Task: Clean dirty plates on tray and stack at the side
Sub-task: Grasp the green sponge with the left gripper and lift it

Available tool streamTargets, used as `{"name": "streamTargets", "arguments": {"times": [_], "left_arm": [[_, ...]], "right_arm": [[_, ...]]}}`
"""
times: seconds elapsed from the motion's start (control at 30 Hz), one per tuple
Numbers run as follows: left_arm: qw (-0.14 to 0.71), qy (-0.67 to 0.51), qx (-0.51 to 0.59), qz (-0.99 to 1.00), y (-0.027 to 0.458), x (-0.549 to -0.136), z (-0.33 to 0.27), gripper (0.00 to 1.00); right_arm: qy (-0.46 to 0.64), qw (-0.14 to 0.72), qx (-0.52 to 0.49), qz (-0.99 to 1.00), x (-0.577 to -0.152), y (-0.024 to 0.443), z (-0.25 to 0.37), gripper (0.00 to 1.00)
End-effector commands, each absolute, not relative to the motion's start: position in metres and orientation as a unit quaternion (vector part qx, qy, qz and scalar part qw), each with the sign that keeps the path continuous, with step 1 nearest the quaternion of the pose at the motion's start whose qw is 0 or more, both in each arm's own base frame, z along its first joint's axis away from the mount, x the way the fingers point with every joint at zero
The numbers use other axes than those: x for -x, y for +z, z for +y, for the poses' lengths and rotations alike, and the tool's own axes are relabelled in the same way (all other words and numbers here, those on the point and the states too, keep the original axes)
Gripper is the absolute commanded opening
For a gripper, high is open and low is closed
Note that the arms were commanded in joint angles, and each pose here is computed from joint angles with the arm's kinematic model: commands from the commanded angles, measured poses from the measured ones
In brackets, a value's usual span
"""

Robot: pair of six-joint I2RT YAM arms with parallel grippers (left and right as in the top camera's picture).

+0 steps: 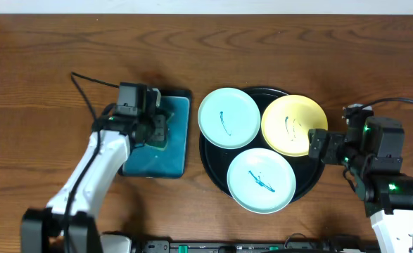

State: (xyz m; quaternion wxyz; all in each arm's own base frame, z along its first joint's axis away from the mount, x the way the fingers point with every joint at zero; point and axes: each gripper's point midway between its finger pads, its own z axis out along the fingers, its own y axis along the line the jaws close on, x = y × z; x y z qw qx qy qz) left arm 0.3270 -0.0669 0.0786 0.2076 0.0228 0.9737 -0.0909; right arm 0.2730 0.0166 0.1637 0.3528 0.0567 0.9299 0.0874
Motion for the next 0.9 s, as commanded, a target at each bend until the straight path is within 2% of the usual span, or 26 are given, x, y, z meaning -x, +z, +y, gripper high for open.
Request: {"name": "streamTargets", "arguments": {"times": [0.0, 0.37, 0.87], "left_arm": [[0.220, -0.100, -0.022, 0.970, 0.091, -0.327, -0.070, 0.07], [0.206, -0.120, -0.026, 0.971, 0.089, -0.321, -0.077, 0.07], [0.225, -0.117, -0.045, 0.966, 0.092, -0.329, -0.075, 0.07]], "right_arm": [[0.094, 0.347, -0.043, 0.932, -0.273, 0.166, 0.022, 0.98], [0.140, 0.280, -0.034, 0.949, -0.268, 0.140, 0.039, 0.94], [0.140, 0.288, -0.033, 0.947, -0.274, 0.141, 0.039, 0.91]]}}
